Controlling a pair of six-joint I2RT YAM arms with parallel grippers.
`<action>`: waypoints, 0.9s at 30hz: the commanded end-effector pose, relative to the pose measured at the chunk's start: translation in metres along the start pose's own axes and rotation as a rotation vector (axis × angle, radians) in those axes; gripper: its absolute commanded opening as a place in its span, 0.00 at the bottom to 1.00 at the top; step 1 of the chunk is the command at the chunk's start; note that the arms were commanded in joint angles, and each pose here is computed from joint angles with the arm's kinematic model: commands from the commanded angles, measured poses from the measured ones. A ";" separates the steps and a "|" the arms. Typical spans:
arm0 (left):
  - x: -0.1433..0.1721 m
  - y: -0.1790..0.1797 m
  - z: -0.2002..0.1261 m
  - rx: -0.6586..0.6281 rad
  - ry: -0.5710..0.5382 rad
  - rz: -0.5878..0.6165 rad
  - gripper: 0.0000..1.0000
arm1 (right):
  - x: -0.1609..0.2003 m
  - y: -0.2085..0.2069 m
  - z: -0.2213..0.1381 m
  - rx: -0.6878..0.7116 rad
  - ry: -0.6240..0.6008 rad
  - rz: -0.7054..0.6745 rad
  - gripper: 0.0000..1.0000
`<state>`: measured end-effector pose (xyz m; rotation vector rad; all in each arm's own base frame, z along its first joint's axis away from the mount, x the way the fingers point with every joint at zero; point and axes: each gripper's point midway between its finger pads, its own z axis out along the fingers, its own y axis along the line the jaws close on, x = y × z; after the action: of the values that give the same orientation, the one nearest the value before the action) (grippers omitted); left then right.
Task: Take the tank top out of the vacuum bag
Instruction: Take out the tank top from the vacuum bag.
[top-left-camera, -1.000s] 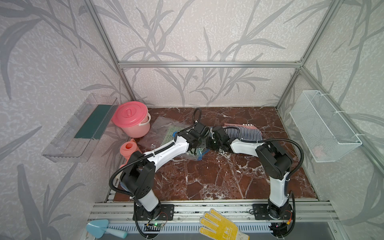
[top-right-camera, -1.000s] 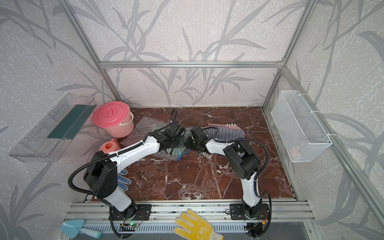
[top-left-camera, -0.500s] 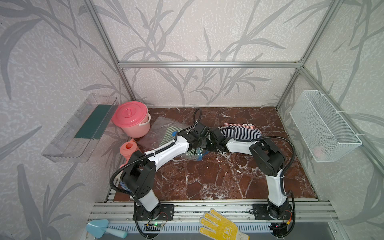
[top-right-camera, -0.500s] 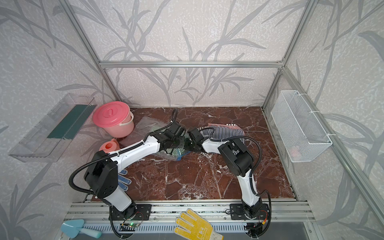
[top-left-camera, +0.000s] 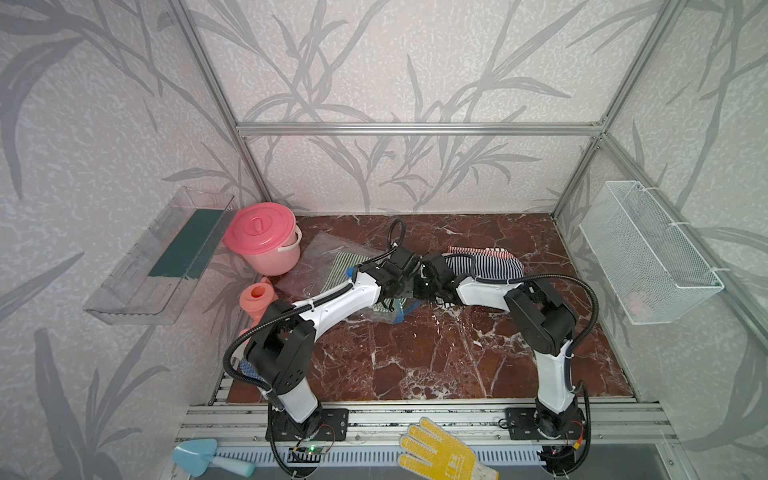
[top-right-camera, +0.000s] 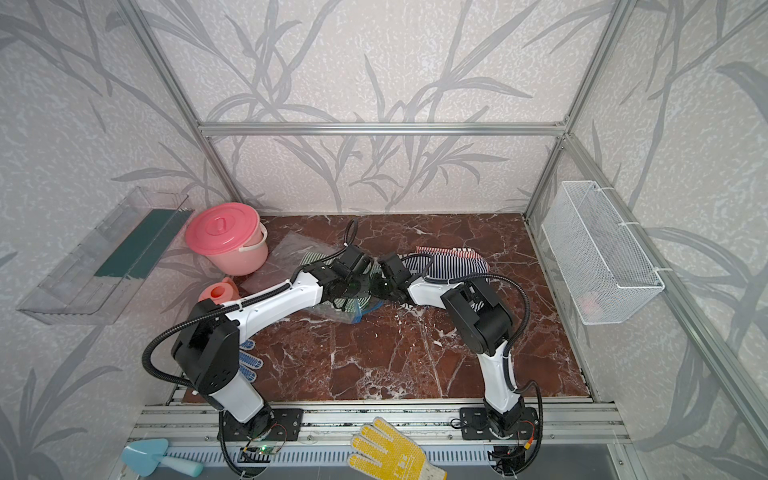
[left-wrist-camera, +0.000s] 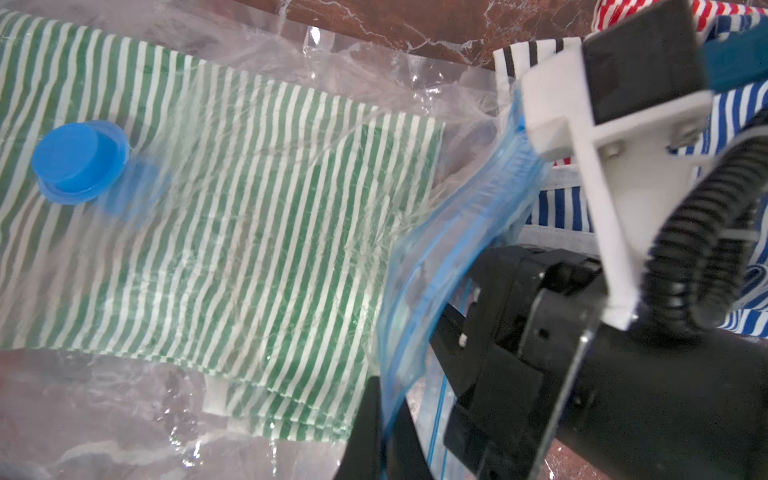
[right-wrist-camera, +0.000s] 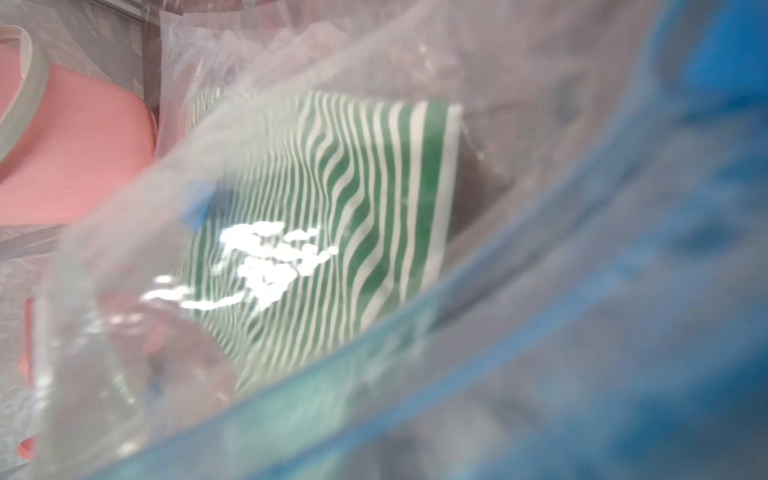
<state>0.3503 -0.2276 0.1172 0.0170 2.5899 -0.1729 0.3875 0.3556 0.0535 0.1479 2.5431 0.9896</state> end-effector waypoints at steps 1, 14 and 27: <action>-0.011 0.000 -0.003 -0.022 -0.021 -0.001 0.00 | -0.010 0.015 -0.022 -0.021 -0.032 -0.030 0.00; -0.012 0.012 0.004 -0.060 -0.017 -0.032 0.00 | -0.014 0.020 -0.041 0.001 -0.050 -0.088 0.00; -0.015 0.021 0.003 -0.078 -0.026 -0.058 0.00 | -0.019 0.030 -0.058 -0.018 -0.093 -0.163 0.00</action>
<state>0.3605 -0.2149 0.1138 -0.0507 2.5906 -0.1289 0.3783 0.3408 0.1031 0.0065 2.4602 0.9330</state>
